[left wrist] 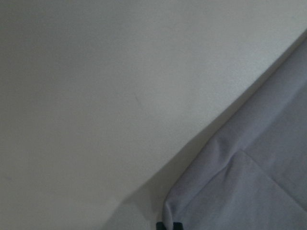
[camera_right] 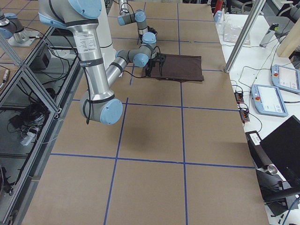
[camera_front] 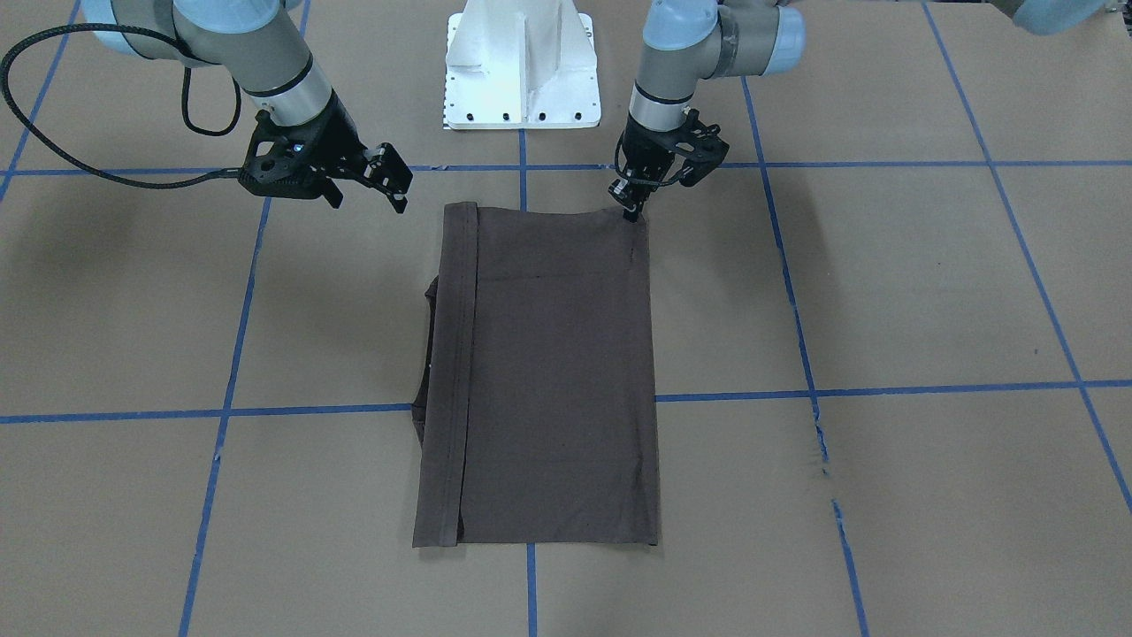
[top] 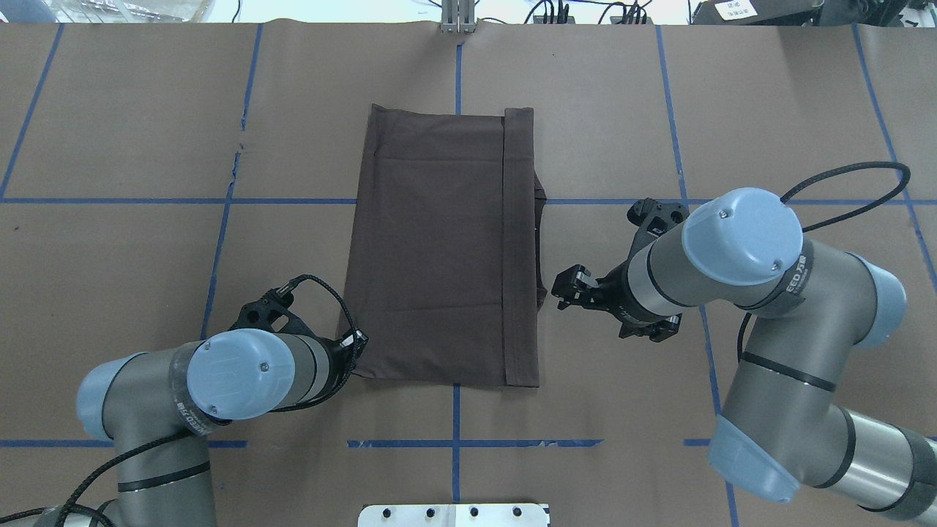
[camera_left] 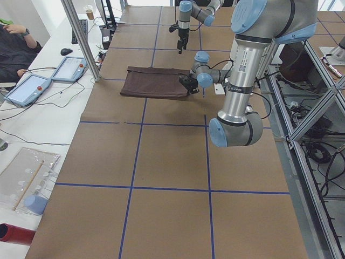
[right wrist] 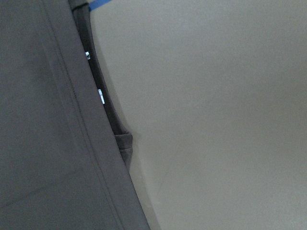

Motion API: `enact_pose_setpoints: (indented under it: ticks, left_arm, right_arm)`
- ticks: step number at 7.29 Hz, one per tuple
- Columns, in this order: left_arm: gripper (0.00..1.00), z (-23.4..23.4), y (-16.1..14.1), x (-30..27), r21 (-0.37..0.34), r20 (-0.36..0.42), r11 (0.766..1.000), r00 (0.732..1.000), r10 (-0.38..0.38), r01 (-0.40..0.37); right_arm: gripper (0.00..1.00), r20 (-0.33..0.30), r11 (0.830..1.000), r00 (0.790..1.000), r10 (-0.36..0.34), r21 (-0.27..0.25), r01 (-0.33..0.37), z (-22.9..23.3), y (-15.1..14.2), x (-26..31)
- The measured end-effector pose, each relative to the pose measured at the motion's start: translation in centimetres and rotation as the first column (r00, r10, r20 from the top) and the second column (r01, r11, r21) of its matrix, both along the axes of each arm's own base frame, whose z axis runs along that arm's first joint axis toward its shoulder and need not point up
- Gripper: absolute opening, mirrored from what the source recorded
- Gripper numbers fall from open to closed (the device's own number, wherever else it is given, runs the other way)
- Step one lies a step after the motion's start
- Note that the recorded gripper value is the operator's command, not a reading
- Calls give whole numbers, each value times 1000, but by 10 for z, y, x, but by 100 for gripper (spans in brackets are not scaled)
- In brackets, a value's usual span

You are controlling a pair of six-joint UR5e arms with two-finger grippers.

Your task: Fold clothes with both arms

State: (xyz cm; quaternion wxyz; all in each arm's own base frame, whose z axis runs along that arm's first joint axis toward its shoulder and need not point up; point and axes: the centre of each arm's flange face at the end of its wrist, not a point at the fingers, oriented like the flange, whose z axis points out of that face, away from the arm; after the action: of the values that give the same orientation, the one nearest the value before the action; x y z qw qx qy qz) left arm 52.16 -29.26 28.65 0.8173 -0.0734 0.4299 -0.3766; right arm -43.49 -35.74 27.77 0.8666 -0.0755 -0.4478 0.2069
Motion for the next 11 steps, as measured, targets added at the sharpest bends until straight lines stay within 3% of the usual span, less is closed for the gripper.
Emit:
enact_pose_setpoints:
  ticks: [2, 4, 11]
  left_arm:
    - [0, -6, 2, -7, 1, -4, 1000, 1000, 1, -1]
    - [0, -9, 3, -9, 3, -6, 1000, 1000, 1, -1]
    - [0, -13, 4, -13, 1, -3, 1000, 1000, 0, 0]
  right_arm:
    - [100, -24, 993, 996, 83, -77, -85, -3, 15, -44]
    - [100, -49, 980, 987, 151, -123, -156, -9, 24, -91]
    - [100, -125, 977, 981, 146, -140, -163, 8, 30, -145]
